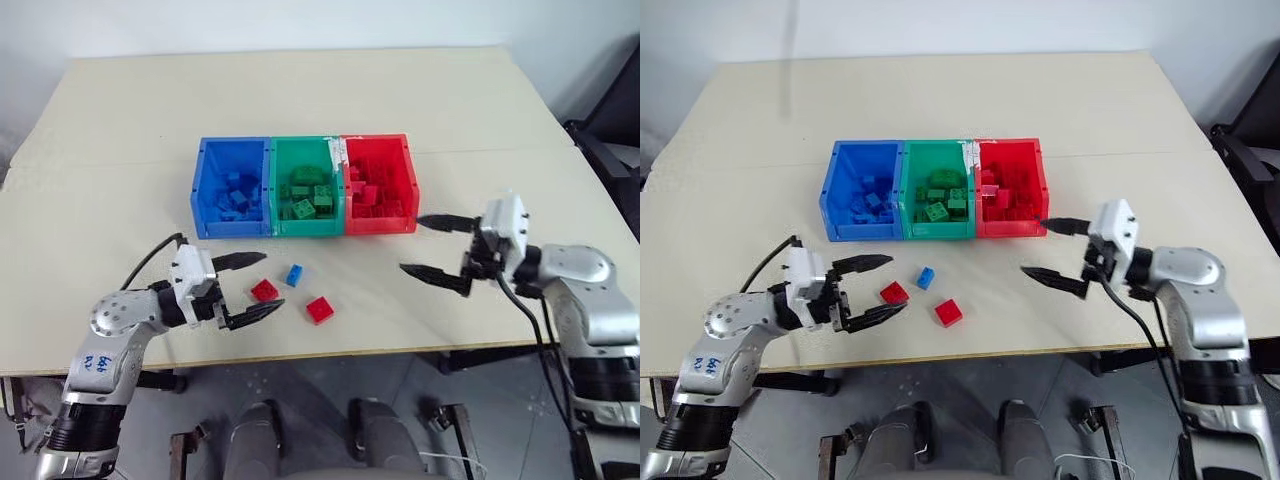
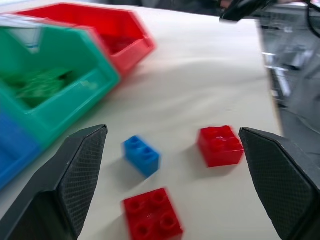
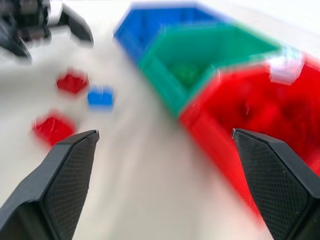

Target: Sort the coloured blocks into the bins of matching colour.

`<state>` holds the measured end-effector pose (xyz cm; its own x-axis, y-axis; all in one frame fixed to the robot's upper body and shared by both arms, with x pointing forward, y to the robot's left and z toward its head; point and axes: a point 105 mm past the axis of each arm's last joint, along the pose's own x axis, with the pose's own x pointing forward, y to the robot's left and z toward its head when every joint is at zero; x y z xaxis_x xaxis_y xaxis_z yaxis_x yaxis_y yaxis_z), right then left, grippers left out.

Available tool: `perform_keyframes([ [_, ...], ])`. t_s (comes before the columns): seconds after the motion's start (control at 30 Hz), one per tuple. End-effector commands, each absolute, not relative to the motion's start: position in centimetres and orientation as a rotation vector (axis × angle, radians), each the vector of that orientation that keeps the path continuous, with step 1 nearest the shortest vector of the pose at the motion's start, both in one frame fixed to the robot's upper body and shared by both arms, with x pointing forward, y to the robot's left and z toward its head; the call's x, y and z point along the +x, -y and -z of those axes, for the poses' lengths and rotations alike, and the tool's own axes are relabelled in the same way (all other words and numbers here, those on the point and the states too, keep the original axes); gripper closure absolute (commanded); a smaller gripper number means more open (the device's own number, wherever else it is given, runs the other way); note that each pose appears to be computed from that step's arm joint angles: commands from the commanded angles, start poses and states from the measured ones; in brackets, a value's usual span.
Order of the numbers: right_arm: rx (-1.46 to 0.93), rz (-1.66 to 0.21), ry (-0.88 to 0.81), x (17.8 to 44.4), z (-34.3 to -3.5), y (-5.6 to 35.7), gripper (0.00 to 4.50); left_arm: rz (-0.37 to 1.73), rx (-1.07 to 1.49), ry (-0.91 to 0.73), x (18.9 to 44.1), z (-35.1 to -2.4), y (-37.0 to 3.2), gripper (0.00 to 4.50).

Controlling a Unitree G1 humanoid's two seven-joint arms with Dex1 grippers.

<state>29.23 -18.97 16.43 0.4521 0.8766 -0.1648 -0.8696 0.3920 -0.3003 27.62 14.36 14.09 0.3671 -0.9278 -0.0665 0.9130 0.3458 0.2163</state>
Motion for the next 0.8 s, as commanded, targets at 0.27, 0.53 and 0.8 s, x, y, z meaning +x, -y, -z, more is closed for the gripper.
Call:
perform_keyframes([
  [0.27,-0.449,-1.091,0.021,27.6,-15.4,22.9,0.04,1.208,0.302,0.111,28.5,-15.1,-14.8,0.00],
  [0.53,-0.427,-1.221,0.067,27.7,-16.3,20.5,0.04,1.042,0.323,0.045,27.5,-14.9,-19.8,0.00],
  [0.8,-0.424,-1.289,0.109,27.4,-17.6,18.7,0.04,1.076,0.354,-0.074,25.2,-14.2,-19.8,0.00],
])
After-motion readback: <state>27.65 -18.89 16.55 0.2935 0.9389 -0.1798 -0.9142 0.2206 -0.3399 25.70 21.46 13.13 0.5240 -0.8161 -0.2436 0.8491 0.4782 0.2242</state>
